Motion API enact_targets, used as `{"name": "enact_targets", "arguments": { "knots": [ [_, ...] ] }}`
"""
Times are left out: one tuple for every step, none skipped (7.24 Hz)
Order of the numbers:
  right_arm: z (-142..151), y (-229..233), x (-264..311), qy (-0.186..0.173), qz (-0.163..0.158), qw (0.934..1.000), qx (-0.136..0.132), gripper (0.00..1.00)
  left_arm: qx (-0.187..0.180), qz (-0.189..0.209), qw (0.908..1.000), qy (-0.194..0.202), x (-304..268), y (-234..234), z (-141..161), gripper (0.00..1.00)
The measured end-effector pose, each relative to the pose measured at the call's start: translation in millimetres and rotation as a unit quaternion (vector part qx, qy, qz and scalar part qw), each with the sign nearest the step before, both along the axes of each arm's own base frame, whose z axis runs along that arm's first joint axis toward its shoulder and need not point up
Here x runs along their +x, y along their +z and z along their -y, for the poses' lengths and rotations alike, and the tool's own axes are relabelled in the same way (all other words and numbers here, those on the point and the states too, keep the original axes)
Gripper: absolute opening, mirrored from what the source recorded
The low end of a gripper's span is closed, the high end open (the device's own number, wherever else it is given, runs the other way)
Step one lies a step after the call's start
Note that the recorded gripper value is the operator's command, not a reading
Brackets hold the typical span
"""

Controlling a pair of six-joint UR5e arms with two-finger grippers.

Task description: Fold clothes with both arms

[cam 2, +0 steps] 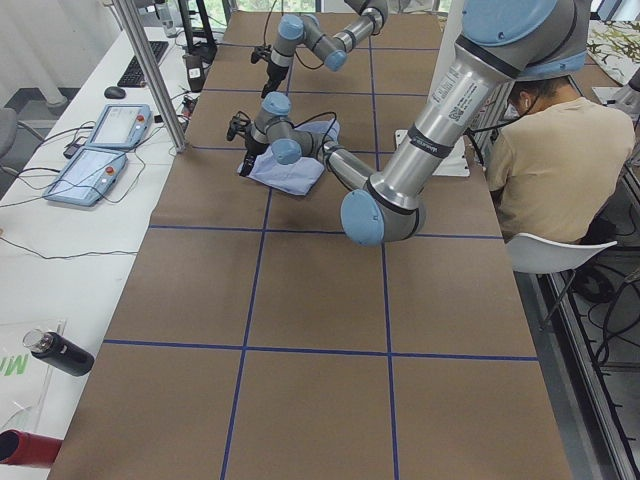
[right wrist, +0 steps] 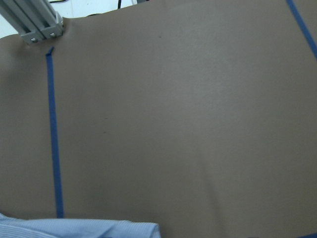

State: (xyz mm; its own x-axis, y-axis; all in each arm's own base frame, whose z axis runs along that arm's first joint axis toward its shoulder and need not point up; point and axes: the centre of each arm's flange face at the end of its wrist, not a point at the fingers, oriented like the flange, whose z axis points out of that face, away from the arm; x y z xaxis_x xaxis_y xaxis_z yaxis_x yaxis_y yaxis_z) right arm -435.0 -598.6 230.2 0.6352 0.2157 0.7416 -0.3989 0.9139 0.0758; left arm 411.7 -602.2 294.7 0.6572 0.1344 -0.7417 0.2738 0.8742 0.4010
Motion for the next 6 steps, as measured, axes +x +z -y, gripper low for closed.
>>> {"name": "enact_targets", "arguments": {
  "knots": [
    [8.2,18.0,54.3,-0.04,-0.006,0.9992,0.008,1.0,0.021,0.025,0.9991,0.026,-41.5,4.4,-14.9,1.0],
    [5.4,39.3,120.9,-0.082,-0.022,0.9961,0.023,1.0,0.039,0.059,0.9963,0.049,-86.1,11.3,-35.0,1.0],
    [-2.7,64.1,189.1,-0.123,-0.044,0.9907,0.038,1.0,0.053,0.09,0.9921,0.07,-136.8,29.0,-53.9,1.0],
    [-10.8,100.1,256.7,-0.168,-0.065,0.9823,0.051,1.0,0.065,0.114,0.9865,0.098,-195.7,55.7,-66.5,1.0],
    [-21.3,147.3,322.6,-0.212,-0.074,0.9724,0.062,1.0,0.078,0.131,0.9799,0.129,-259.8,86.9,-74.0,1.0],
    [-40.6,200.2,384.7,-0.243,-0.07,0.9651,0.069,1.0,0.08,0.141,0.9755,0.148,-324.7,124.6,-86.1,1.0]
  ]
}}
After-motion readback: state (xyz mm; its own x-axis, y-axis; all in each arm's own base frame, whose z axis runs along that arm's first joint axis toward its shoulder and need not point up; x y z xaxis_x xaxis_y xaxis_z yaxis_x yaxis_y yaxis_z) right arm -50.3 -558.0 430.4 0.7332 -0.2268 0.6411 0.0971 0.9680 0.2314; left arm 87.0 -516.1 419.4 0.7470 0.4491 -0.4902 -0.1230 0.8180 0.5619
